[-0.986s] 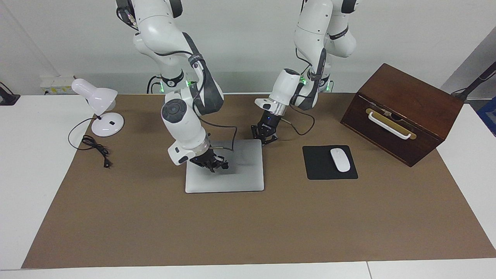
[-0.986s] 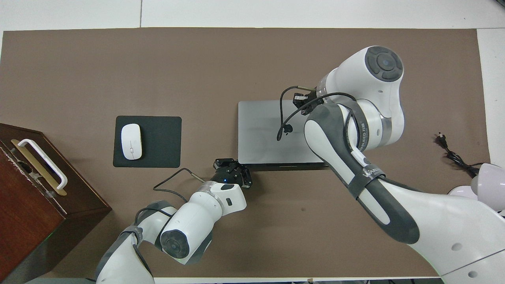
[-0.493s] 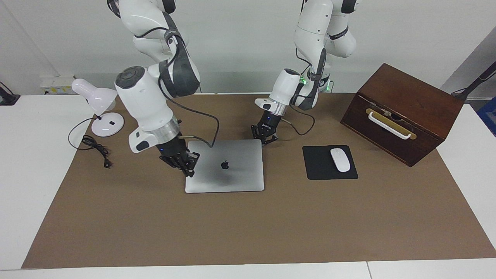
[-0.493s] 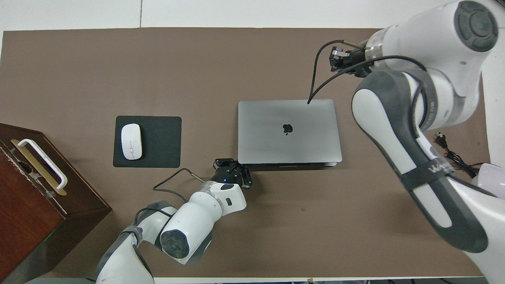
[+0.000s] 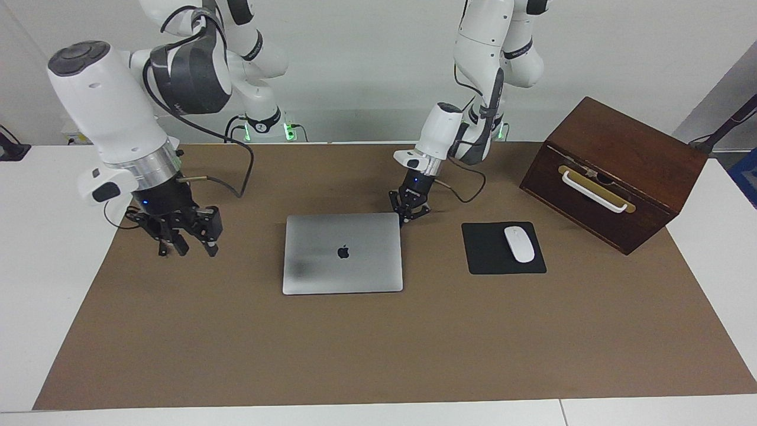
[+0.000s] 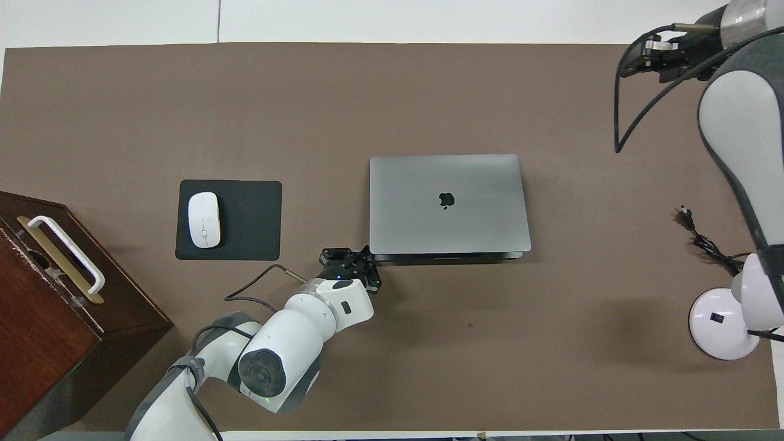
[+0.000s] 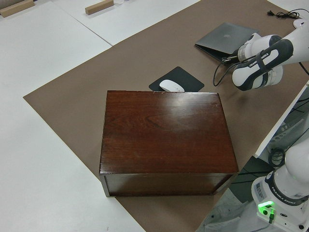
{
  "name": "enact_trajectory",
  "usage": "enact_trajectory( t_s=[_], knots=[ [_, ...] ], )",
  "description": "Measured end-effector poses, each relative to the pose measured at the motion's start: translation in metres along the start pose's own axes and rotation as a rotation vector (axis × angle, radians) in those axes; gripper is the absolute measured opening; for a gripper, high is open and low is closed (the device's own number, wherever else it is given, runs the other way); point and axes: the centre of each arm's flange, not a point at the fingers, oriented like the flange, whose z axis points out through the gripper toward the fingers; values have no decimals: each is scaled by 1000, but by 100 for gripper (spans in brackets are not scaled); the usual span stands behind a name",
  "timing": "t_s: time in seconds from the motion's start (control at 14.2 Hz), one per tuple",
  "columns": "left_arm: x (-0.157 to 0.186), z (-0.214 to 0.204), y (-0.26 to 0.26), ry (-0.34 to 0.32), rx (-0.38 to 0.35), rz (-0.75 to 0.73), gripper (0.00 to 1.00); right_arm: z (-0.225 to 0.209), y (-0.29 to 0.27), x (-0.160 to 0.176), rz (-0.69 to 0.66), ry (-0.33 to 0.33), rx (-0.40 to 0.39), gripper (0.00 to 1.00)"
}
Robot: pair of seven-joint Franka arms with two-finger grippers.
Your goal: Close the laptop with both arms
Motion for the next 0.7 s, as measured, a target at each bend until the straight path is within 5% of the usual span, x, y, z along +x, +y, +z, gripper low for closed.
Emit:
enact_trajectory(
  t_s=[0.21,0.7],
  knots=[
    [21,-37,-21,-110,14,-39,1,-30,15,-7,-63,-8,-66,99],
    [85,-134,-52,-282,14,-106,1,-79,6,-46,46,-95,-68,100]
  ],
)
